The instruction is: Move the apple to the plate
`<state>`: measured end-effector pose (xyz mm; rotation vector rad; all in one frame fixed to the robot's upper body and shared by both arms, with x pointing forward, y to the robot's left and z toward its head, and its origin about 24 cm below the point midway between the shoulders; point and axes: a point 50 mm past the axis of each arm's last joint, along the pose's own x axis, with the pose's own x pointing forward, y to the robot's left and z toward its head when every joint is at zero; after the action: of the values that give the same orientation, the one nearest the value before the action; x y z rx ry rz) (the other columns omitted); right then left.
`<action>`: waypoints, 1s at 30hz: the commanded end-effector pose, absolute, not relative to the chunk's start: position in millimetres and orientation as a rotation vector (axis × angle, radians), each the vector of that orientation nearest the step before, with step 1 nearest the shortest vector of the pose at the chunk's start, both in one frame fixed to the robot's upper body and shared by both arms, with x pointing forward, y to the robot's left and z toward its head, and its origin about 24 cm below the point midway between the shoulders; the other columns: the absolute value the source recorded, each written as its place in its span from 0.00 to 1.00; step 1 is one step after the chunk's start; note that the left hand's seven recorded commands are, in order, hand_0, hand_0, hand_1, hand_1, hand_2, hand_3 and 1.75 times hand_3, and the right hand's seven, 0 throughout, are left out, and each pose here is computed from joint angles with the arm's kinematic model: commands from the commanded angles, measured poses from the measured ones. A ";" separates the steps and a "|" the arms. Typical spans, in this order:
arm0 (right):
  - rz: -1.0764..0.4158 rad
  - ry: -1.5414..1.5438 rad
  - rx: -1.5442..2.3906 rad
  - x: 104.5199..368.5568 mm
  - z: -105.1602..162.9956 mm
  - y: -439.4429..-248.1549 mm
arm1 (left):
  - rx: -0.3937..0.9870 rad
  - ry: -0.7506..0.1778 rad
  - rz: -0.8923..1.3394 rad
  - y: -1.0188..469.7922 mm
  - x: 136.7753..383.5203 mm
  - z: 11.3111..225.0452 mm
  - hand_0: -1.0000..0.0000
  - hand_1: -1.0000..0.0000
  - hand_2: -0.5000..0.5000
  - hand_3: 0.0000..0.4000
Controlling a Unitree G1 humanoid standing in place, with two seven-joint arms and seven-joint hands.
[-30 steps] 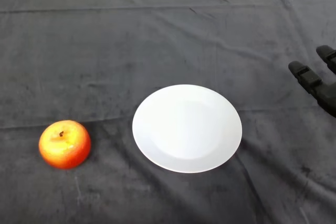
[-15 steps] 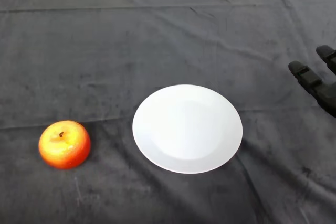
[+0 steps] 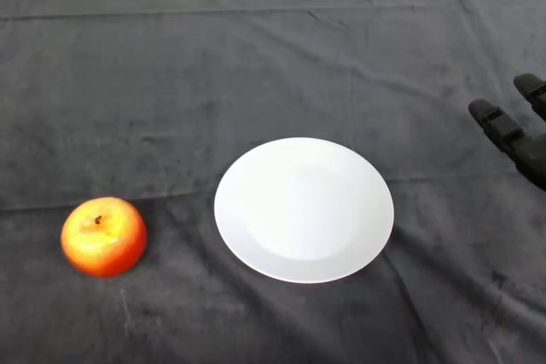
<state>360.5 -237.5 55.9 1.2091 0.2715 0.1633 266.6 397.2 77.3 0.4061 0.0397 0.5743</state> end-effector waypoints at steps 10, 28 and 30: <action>0.173 0.203 1.190 365.9 73.4 -248.0 | 0.549 0.058 0.318 380.2 262.6 99.2 1.00 1.00 0.50 0.00; 0.171 0.203 1.184 365.7 73.0 -247.8 | 0.630 0.090 0.036 312.7 267.9 103.7 1.00 1.00 0.50 0.00; 0.171 0.203 1.184 365.7 73.0 -247.7 | 0.627 0.097 0.013 307.9 272.0 100.7 1.00 1.00 0.50 0.00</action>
<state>360.5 -237.4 55.9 1.2088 0.2717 0.1636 265.1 313.2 93.3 0.6059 0.1176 0.0387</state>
